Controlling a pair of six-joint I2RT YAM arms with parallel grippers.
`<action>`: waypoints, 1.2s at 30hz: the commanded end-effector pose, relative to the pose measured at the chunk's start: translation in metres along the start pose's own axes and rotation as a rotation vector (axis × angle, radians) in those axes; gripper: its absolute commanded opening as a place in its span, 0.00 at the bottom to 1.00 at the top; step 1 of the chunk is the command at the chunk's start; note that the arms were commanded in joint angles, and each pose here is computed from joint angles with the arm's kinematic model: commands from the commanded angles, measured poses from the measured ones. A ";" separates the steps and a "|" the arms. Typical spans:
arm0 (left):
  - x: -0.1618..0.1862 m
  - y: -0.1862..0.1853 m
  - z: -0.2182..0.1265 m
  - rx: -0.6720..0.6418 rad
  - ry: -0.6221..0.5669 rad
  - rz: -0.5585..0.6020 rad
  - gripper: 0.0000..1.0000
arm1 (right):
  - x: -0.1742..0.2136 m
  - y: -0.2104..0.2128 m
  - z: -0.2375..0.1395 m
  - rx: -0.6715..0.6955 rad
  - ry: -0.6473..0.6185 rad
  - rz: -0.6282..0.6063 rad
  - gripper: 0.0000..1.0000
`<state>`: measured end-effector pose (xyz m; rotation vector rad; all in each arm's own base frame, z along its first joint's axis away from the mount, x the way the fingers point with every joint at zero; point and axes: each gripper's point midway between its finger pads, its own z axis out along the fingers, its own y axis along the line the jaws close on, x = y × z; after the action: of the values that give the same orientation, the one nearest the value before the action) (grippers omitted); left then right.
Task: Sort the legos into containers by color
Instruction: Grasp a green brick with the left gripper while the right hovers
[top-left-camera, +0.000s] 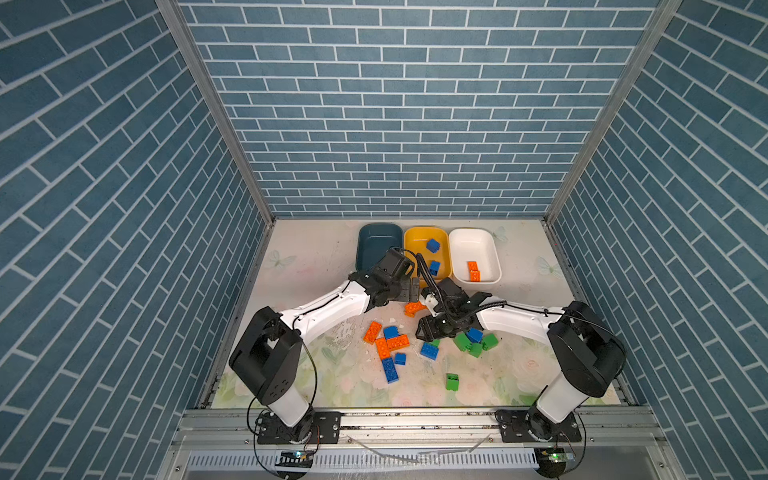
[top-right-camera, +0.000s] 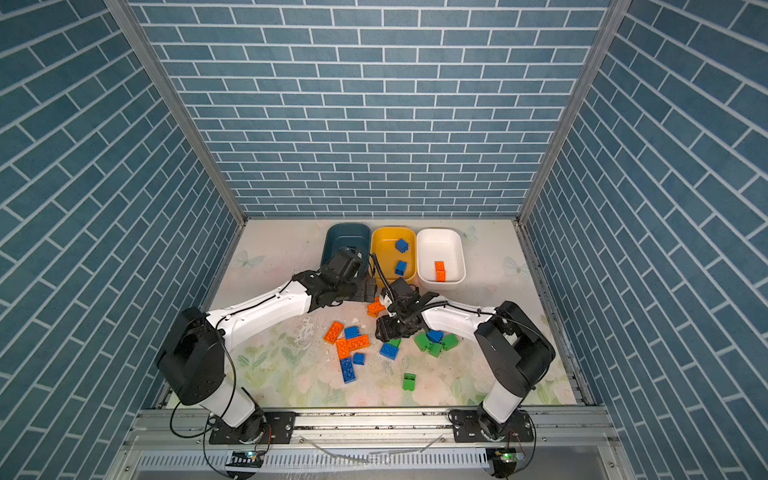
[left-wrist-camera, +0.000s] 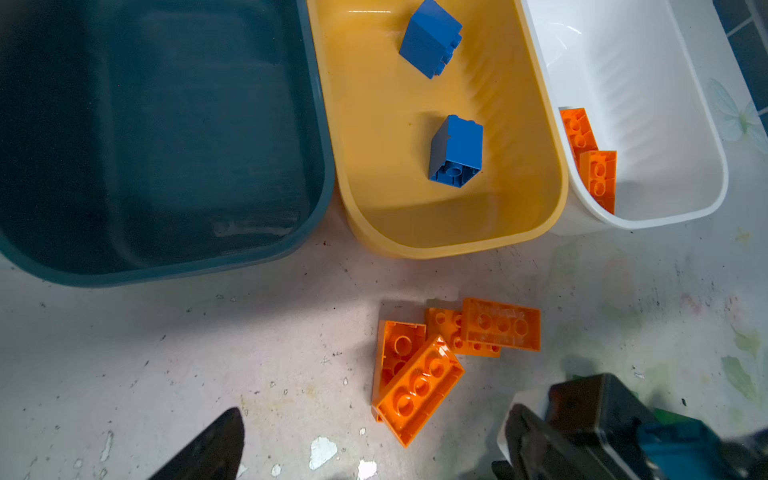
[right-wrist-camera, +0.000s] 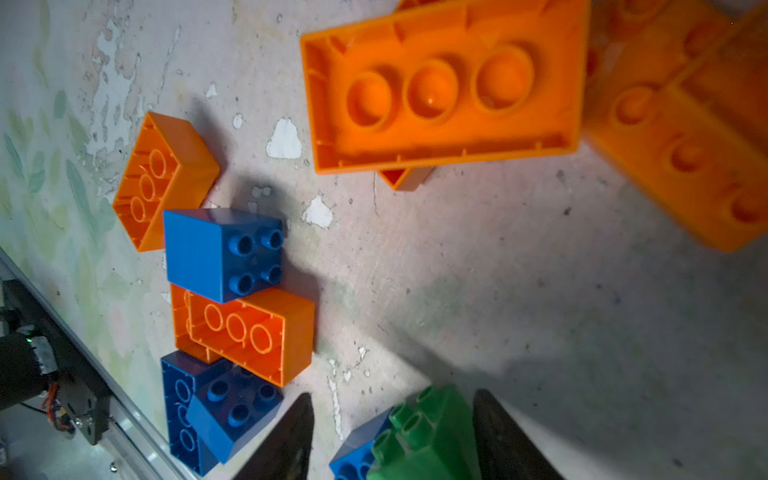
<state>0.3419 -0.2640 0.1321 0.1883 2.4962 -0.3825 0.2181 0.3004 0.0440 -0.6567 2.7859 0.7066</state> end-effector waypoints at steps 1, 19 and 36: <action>0.004 0.006 -0.007 -0.002 -0.007 0.013 0.99 | -0.018 -0.004 -0.023 0.057 -0.130 -0.024 0.66; 0.118 -0.084 -0.003 0.139 0.271 0.471 0.96 | 0.014 -0.158 -0.163 0.697 -0.688 0.571 0.99; 0.159 -0.085 0.038 0.032 0.453 0.518 0.67 | 0.023 -0.165 -0.153 0.593 -0.657 0.596 0.99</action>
<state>0.2161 -0.3543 0.0321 1.0028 2.7154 -0.2333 0.2630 0.0844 0.1072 0.4694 2.3064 0.0919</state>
